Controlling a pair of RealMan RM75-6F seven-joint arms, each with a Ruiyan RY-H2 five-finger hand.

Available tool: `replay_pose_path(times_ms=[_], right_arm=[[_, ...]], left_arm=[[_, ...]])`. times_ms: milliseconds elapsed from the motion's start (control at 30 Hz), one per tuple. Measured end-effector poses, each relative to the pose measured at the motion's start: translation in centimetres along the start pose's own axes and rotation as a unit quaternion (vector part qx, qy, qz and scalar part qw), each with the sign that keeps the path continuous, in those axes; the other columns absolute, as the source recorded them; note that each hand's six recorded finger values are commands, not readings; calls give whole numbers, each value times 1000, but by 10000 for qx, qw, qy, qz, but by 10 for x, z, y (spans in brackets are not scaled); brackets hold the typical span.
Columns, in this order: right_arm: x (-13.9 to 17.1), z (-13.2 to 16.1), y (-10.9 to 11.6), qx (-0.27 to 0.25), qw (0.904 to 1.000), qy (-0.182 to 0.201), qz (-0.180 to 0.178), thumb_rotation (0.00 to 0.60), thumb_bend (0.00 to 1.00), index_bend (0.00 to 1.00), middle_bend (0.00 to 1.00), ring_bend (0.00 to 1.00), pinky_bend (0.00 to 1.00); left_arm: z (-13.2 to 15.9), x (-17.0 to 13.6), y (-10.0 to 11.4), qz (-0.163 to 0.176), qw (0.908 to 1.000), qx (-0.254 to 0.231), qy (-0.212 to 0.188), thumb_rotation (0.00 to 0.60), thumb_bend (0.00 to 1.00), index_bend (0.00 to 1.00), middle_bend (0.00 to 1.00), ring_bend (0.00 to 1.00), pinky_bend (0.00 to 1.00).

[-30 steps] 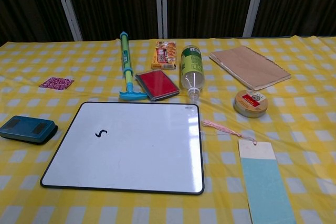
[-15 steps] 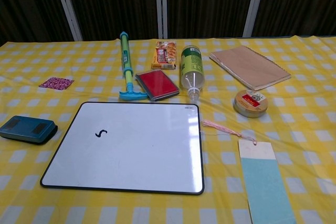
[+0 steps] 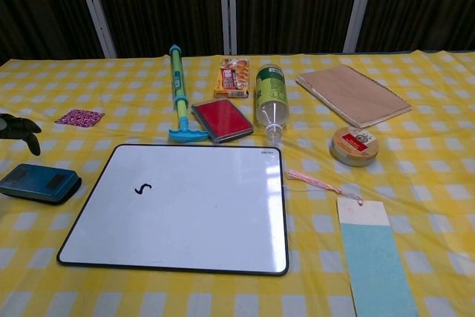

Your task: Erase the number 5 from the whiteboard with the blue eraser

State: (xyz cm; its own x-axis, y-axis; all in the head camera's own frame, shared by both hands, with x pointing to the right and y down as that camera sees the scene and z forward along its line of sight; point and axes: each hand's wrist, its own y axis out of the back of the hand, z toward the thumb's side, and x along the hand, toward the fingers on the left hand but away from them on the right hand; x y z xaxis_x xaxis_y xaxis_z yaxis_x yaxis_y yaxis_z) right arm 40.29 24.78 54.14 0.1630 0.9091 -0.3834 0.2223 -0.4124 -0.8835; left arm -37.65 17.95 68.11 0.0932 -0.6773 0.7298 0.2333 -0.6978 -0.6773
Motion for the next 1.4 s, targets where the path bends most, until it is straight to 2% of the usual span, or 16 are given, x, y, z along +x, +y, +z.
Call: replay_pose_path(times_ms=[233,367,533,633,700,733,800,900,1033,1167,1267,1400], right_arm=[[0,-1,0,-25,10000,-20,16,600,42,0,0,0,0],[-1,-2,0,-32,10000,-24,23,600,42,0,0,0,0],[-1,-2,0,-33,10000,-24,34,600,43,0,0,0,0],[0,-2,-1,-27,10000,-17,36,600,42,0,0,0,0],[0,-1,-1,-26,10000,-17,36,600,42,0,0,0,0],[0,-1,-1,-28,10000,-17,35,600,42,0,0,0,0],[0,-1,0,-30,10000,-17,27,600,43,0,0,0,0],[0,-1,0,-31,10000,-17,25,600,43,0,0,0,0],[0,-1,-2,-15,10000,-19,47,600,42,0,0,0,0],[-1,-1,-2,-16,10000,-14,48,600,43,0,0,0,0],[0,-1,-2,-33,10000,-19,40,600,43,0,0,0,0],[0,-2,0,-88,10000,-18,29,600,43,0,0,0,0]], left_arm=[[10,16,-5,-135,9999,-13,17,600,242,264,61,49,114],[16,22,-8,-199,9998,-8,-20,600,304,270,65,49,113],[21,26,-10,-242,9997,-9,-57,600,309,296,86,54,114],[24,27,-12,-288,9996,-42,-70,600,330,342,128,79,123],[25,28,-13,-288,9996,-33,-69,600,385,431,212,150,182],[25,28,-13,-270,9996,-34,-66,600,435,527,303,229,256],[26,29,-11,-151,9998,-69,-62,600,523,729,492,399,421],[30,29,-3,174,9996,-188,-111,600,557,834,611,514,533],[36,28,8,694,9960,-467,-307,600,557,845,640,544,569],[45,23,23,1220,9879,-691,-659,600,557,850,646,549,579],[57,19,32,1508,9804,-812,-973,600,557,851,646,549,579],[83,17,35,1680,9709,-966,-1404,600,557,852,646,549,579]])
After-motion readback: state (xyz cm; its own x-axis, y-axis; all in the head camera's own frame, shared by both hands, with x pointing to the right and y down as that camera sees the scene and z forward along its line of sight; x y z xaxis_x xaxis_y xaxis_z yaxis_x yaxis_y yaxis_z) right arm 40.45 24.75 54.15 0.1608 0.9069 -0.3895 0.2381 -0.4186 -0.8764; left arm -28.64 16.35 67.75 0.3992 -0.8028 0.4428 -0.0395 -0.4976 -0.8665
